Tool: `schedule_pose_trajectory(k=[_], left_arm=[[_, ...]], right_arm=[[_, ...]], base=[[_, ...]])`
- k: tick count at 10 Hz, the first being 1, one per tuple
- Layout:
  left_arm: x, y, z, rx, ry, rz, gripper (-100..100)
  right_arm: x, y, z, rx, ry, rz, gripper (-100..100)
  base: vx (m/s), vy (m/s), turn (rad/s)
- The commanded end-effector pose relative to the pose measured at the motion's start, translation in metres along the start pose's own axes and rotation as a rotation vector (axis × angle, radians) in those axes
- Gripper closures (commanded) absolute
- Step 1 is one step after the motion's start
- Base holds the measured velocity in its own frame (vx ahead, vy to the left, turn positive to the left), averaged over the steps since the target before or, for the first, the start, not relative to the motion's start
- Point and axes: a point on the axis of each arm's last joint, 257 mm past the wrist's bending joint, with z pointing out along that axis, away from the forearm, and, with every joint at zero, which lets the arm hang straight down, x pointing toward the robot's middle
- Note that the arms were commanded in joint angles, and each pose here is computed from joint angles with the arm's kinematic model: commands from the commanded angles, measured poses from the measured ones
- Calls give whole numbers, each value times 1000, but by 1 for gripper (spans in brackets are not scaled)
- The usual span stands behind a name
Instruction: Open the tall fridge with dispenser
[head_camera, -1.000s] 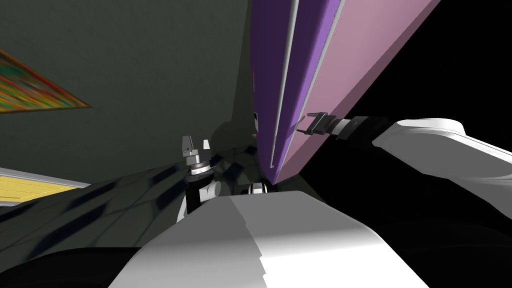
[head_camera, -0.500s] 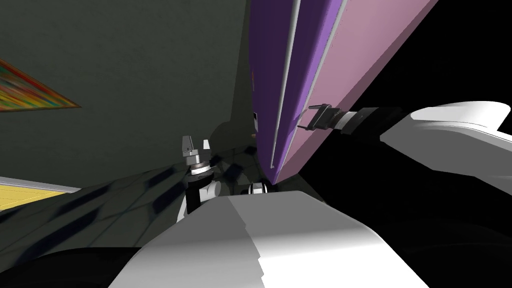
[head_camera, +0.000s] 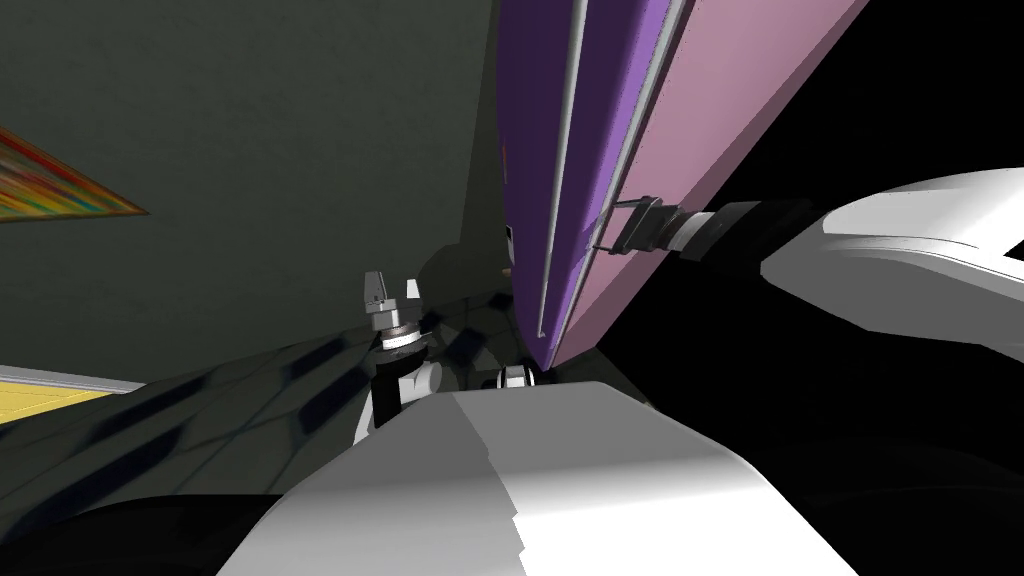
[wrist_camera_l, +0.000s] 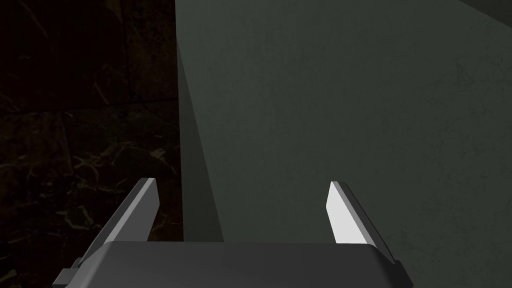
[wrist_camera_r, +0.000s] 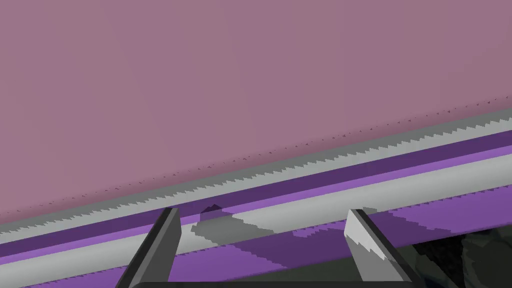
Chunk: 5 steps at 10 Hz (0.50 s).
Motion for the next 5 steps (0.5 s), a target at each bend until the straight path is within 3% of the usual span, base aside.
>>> schedule_pose_trajectory(k=[1, 5], left_arm=[[0, 0, 0, 0, 0, 0, 0], [0, 0, 0, 0, 0, 0, 0]], right_arm=[[-19, -19, 0, 38, -24, -88, -100], [-39, -30, 2, 55, -39, -195, -100]], base=[[-2, 17, 3], [11, 19, -28]])
